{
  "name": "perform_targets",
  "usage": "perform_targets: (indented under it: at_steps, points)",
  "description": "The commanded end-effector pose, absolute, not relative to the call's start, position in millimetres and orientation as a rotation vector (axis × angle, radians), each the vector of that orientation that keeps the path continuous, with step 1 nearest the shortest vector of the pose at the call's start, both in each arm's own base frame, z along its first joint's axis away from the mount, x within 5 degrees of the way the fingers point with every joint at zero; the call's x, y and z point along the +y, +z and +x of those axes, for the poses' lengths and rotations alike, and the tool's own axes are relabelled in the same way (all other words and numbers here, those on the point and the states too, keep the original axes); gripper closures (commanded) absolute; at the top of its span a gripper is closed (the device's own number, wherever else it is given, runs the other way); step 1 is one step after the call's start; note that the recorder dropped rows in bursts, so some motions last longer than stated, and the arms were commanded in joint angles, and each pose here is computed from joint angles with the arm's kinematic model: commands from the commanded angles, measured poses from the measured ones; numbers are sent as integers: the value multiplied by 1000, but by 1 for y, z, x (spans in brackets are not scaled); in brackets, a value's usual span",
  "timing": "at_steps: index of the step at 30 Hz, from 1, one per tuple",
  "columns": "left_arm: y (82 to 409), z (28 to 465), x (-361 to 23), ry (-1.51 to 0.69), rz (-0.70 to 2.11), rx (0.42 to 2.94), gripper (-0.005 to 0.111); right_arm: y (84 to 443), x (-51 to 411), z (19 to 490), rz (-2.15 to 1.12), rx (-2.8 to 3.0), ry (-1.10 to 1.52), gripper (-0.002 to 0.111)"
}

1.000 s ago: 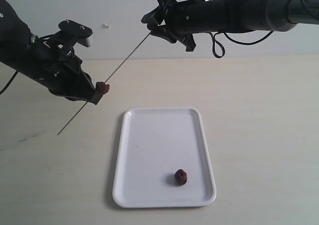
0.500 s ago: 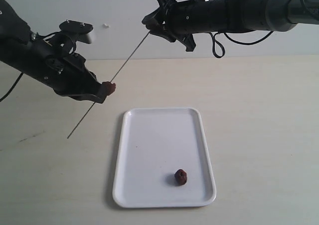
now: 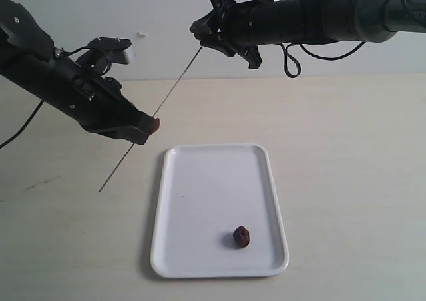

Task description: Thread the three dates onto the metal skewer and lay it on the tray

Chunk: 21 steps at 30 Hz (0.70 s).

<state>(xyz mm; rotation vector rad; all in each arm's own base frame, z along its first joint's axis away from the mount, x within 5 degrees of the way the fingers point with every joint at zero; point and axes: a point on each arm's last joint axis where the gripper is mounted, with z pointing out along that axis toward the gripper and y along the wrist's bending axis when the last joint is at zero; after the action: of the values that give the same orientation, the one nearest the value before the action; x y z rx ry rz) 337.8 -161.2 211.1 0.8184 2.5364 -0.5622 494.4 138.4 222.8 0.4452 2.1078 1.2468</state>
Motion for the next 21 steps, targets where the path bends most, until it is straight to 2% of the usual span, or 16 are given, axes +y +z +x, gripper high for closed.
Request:
perform_targets:
  at_steps: [1, 21]
  points:
    - [213, 338, -164, -578, 815, 2536, 107, 230, 136, 494, 431, 2091, 1242, 77]
    - [216, 342, -166, -630, 657, 2539, 107, 230, 136, 494, 431, 2091, 1242, 77]
